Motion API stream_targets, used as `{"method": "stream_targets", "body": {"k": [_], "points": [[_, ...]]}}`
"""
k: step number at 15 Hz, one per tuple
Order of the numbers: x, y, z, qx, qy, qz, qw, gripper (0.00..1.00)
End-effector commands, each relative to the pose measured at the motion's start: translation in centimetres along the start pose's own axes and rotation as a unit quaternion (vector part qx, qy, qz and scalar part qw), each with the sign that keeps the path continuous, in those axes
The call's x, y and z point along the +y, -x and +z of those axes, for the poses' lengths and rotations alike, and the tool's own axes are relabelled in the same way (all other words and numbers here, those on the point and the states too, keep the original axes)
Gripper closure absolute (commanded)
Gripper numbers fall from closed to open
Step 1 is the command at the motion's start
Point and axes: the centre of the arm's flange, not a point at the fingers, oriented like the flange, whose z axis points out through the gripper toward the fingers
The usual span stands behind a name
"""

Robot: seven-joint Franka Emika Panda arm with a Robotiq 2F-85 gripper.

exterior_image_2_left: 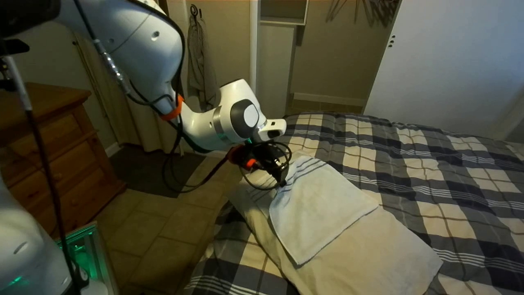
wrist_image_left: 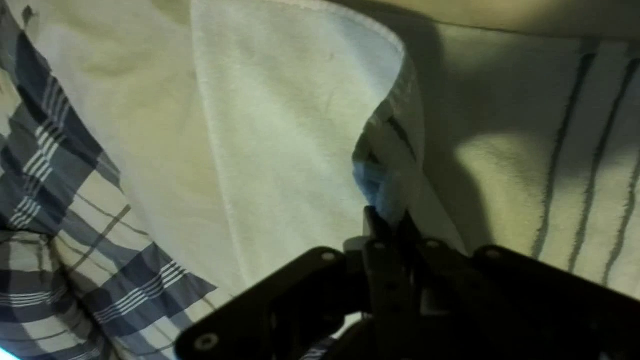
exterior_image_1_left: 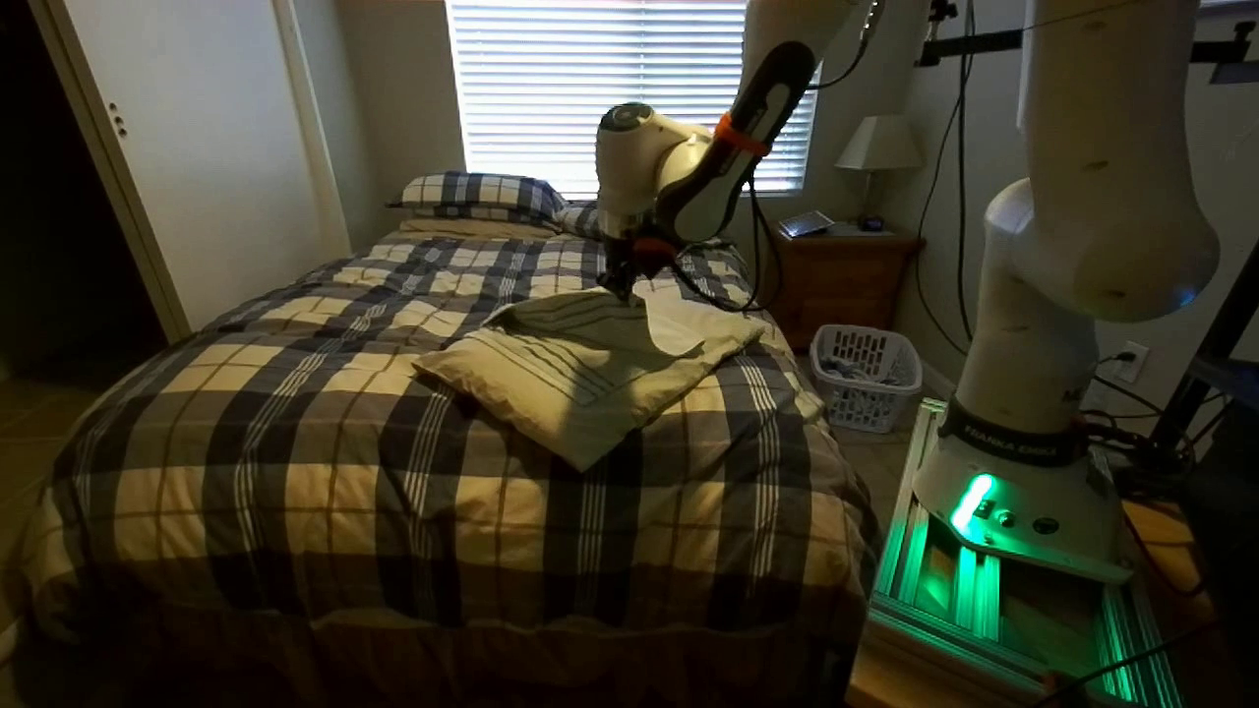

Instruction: Unfold the towel fully from left to right on the pillow

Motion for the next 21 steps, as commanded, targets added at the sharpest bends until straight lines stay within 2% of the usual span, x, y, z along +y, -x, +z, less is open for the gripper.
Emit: {"method": "stream_targets", "body": {"k": [1,4,5,7,11,12,13,18,21], "points": [[5.3,3.9,-3.2,0.004,0.005,0.052,0.9986,0.98],[10.0,6.1,-3.4,-0.004,-0.004,0.105,0.9945,0.98],[7.7,3.2,-1.9,-0.006,0.009,0.078,0.9969,0.94],[9.8,4.7,-2.2,-0.01,0.007,0.1,0.9949,0.94],[9.6,5.1,-2.7,-0.009,0.003,0.099,0.995,0.94],[9.5,5.1,-2.7,-0.009,0.003,0.098,0.9951,0.98],[11.1,5.0,-2.3,0.0,0.028,0.118,0.9927,0.98],[18.8,6.2,-0.8,0.019,0.091,0.134,0.9866,0.98],[21.6,7.1,0.8,0.009,0.106,0.144,0.9839,0.98]]}}
